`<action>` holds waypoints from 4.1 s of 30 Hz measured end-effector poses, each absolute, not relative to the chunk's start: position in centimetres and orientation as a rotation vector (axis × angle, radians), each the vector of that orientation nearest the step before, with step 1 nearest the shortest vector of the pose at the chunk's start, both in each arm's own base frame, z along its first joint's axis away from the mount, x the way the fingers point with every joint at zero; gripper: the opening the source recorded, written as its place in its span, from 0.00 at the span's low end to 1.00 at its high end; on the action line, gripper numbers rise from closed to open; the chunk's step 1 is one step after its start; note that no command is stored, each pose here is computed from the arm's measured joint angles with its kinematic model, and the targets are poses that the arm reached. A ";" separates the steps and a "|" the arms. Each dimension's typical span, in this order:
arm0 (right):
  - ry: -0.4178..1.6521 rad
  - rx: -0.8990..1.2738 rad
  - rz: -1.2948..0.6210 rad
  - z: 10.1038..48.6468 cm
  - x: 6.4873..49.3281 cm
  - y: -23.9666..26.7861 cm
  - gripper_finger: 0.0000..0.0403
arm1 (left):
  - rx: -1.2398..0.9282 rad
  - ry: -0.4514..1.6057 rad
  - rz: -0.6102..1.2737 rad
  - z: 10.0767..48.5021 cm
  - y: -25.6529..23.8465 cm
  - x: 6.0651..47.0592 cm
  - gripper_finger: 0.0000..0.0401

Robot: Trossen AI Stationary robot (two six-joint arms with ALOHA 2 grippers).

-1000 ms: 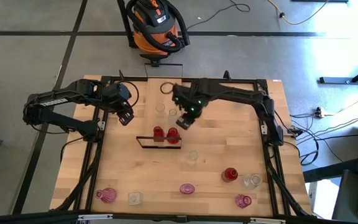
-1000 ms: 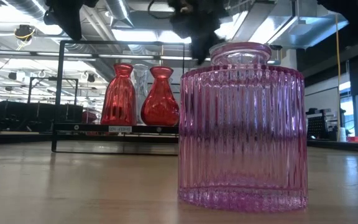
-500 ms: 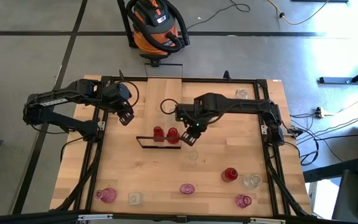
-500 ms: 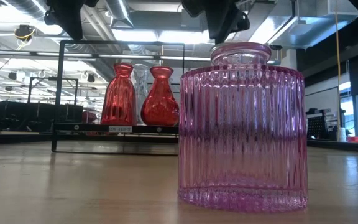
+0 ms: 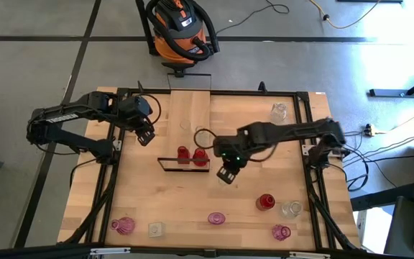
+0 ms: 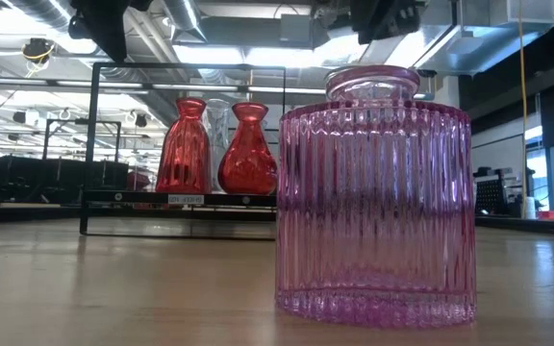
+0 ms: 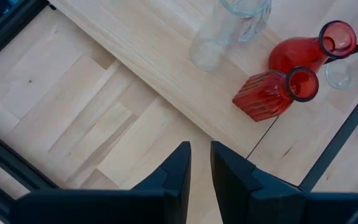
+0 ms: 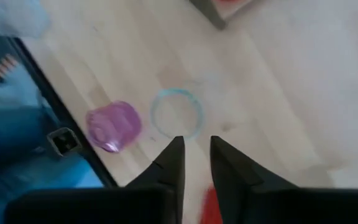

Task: Sort vases onto shelf
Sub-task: Put the transparent vase on the shelf

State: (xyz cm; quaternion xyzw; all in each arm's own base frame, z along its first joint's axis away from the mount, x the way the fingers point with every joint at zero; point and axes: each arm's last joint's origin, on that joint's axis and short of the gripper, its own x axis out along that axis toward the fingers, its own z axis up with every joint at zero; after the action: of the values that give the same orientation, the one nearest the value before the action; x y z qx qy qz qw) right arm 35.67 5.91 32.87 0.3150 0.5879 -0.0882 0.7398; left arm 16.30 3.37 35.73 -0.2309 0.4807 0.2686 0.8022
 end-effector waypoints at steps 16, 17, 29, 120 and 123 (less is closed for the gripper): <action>1.193 0.834 -0.159 29.0 34.4 5.9 0.01 | -0.535 1.050 0.544 35.6 3.2 16.2 0.14; 1.187 0.835 -0.155 29.1 34.4 5.9 0.01 | -0.536 1.050 0.545 35.6 3.2 16.2 0.14; 1.210 0.831 -0.162 28.2 34.9 6.0 0.01 | -0.527 1.050 0.544 35.6 3.2 16.2 0.14; 1.222 0.758 -0.088 31.6 35.2 1.0 0.01 | -0.529 0.999 0.535 35.9 3.3 16.7 0.14; 1.175 0.738 -0.101 34.7 34.8 0.0 0.00 | -0.515 0.981 0.500 36.0 3.3 16.9 0.14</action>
State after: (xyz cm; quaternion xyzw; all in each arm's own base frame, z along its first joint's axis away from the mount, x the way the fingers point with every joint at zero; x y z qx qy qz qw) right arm 34.85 -0.02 34.73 0.3399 0.5412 -0.0466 0.7677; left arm 16.91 3.29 35.98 -0.2417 0.4608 0.2350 0.8209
